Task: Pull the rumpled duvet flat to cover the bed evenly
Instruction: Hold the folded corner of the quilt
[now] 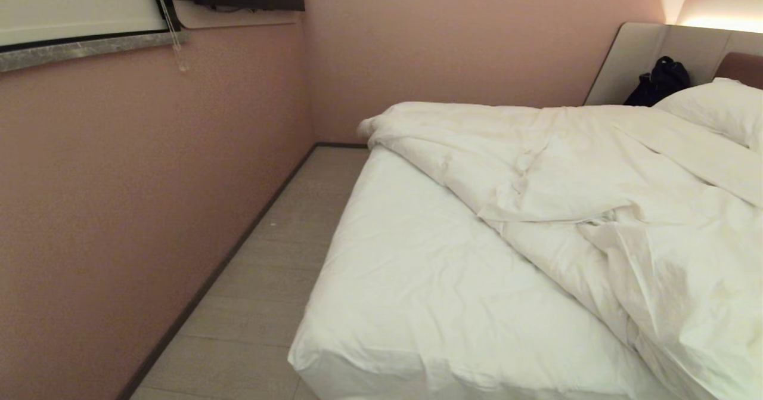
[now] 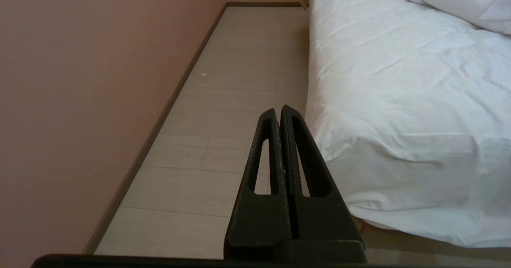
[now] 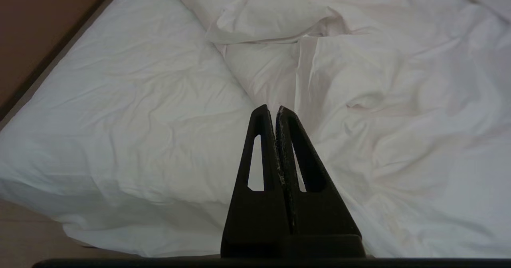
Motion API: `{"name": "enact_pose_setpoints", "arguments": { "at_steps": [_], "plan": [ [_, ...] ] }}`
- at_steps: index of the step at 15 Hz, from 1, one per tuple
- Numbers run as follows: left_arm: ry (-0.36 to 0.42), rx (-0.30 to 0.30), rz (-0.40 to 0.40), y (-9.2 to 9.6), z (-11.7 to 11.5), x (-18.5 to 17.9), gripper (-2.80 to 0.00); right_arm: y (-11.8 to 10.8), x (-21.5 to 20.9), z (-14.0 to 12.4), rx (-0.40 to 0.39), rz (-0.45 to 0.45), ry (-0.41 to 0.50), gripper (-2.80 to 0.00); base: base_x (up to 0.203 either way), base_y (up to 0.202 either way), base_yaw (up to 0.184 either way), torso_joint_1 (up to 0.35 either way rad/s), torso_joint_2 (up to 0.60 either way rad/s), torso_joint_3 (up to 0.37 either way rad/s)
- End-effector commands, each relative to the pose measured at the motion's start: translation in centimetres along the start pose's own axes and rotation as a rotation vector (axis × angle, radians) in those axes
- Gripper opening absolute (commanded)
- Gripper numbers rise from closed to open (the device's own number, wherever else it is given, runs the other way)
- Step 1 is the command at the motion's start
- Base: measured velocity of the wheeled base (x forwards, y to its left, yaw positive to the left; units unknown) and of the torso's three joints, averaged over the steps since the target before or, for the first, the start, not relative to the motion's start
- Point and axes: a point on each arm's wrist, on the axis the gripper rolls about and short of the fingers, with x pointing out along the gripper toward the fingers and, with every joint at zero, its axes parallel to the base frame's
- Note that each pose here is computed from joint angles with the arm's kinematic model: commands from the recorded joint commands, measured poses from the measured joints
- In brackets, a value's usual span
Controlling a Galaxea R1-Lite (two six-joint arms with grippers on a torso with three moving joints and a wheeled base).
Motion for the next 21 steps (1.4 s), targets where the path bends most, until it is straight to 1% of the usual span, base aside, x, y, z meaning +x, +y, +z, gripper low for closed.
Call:
{"name": "enact_pose_setpoints", "arguments": {
  "at_steps": [1, 3, 6, 8, 11, 13, 15, 16, 17, 19, 20, 21],
  "plan": [
    [0.000, 0.000, 0.000, 0.0, 0.0, 0.0, -2.80, 0.3, 4.9, 1.6, 0.036, -0.004, 0.137, -2.80, 0.000, 0.000, 0.000, 0.000, 0.00, 0.000],
    [-0.001, 0.000, 0.000, 0.0, 0.0, 0.0, -2.80, 0.5, 9.2, 3.1, 0.081, -0.011, 0.164, -2.80, 0.000, 0.000, 0.000, 0.000, 0.00, 0.000],
    [0.001, 0.000, 0.000, 0.0, 0.0, 0.0, -2.80, 0.4, 15.2, 4.4, 0.120, -0.038, 0.154, -2.80, 0.000, 0.000, 0.000, 0.000, 0.00, 0.000],
    [0.001, 0.000, 0.000, 0.0, 0.0, 0.0, -2.80, -0.1, 18.5, 5.0, 0.138, -0.091, 0.140, -2.80, 0.000, 0.000, 0.000, 0.000, 0.00, 0.000],
    [0.001, 0.000, 0.000, 0.0, 0.0, 0.0, -2.80, -1.9, 23.8, 4.0, 0.194, -0.207, 0.184, -2.80, 0.000, 0.000, 0.000, 0.000, 0.00, 0.000],
    [-0.001, 0.000, 0.000, 0.0, 0.0, 0.0, -2.80, -3.9, 27.0, 3.9, 0.224, -0.272, 0.168, -2.80, 0.000, 0.000, 0.000, 0.000, 0.00, 0.000],
    [-0.001, 0.000, 0.000, 0.0, 0.0, 0.0, -2.80, -4.9, 29.3, 2.9, 0.236, -0.298, 0.190, -2.80, 0.000, 0.000, 0.000, 0.000, 0.00, 0.000],
    [0.000, 0.000, 0.000, 0.0, 0.0, 0.0, -2.80, -5.1, 30.4, 1.9, 0.238, -0.305, 0.218, -2.80, 0.000, 0.000, 0.000, 0.000, 0.00, 0.000],
    [0.000, 0.000, 0.000, 0.0, 0.0, 0.0, -2.80, -5.3, 31.2, 1.2, 0.239, -0.311, 0.239, -2.80, 0.000, 0.000, 0.000, 0.000, 0.00, 0.000],
    [0.000, 0.000, 0.000, 0.0, 0.0, 0.0, -2.80, -6.7, 32.0, -0.1, 0.249, -0.346, 0.272, -2.80, 0.000, 0.000, 0.000, 0.000, 0.00, 0.000],
    [0.001, 0.000, 0.000, 0.0, 0.0, 0.0, -2.80, -7.0, 32.2, -0.4, 0.254, -0.343, 0.281, -2.80, 0.000, 0.000, 0.000, 0.000, 0.00, 0.000],
    [-0.001, 0.000, 0.000, 0.0, 0.0, 0.0, -2.80, -7.1, 32.6, -1.0, 0.259, -0.320, 0.300, -2.80, 0.000, 0.000, 0.000, 0.000, 0.00, 0.000]
  ]
}}
